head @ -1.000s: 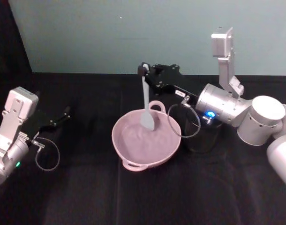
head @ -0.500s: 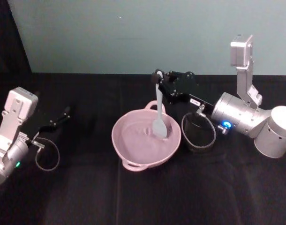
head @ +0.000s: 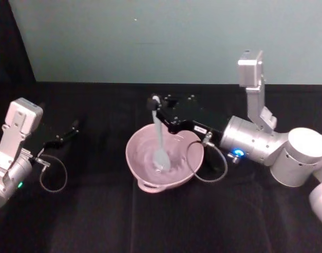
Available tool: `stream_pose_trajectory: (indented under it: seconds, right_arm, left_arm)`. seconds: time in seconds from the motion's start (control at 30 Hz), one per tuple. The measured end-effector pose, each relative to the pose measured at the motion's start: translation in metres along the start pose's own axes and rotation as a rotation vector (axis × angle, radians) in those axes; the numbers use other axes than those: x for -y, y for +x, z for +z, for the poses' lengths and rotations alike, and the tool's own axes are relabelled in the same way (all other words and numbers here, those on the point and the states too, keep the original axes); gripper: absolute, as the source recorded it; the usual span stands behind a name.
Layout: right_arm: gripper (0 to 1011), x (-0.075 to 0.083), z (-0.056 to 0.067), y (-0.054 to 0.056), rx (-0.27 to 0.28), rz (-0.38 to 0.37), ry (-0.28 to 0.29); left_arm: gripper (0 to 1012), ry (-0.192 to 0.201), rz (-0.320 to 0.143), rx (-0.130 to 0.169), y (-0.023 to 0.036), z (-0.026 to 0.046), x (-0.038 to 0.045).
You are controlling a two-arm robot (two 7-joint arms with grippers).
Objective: Use the one hand to pick up the spoon and stir the clear water in the bowl.
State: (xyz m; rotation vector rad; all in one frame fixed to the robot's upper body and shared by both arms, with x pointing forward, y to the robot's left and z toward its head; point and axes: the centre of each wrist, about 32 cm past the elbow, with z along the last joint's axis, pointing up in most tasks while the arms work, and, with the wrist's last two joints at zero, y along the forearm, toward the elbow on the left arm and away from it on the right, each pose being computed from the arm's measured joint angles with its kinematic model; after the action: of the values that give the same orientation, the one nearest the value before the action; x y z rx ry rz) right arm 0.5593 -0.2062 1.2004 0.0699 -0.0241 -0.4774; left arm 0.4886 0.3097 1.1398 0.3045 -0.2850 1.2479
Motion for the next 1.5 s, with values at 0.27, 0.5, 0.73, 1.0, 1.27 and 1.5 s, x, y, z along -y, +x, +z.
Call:
stream_pose_trajectory:
  seconds: [0.27, 0.5, 0.73, 1.0, 1.27, 1.5]
  right_arm:
    - [107, -0.025, 0.0, -0.001, -0.004, 0.034, 0.017]
    - [107, -0.039, 0.0, 0.009, 0.001, 0.023, 0.023]
    - [107, -0.039, -0.001, 0.024, 0.004, -0.025, 0.027]
    - [107, -0.02, 0.002, 0.038, 0.012, -0.098, 0.035]
    - [107, 0.006, 0.003, 0.038, 0.015, -0.143, 0.037]
    - [107, 0.019, 0.005, 0.027, 0.009, -0.13, 0.04]
  left_arm:
    - [1011, 0.0, 0.0, 0.0, 0.0, 0.0, 0.0]
    - [1011, 0.0, 0.0, 0.0, 0.0, 0.0, 0.0]
    - [1011, 0.0, 0.0, 0.0, 0.0, 0.0, 0.0]
    - [1011, 0.0, 0.0, 0.0, 0.0, 0.0, 0.0]
    - [1011, 0.0, 0.0, 0.0, 0.0, 0.0, 0.0]
    - [1011, 0.0, 0.0, 0.0, 0.0, 0.0, 0.0]
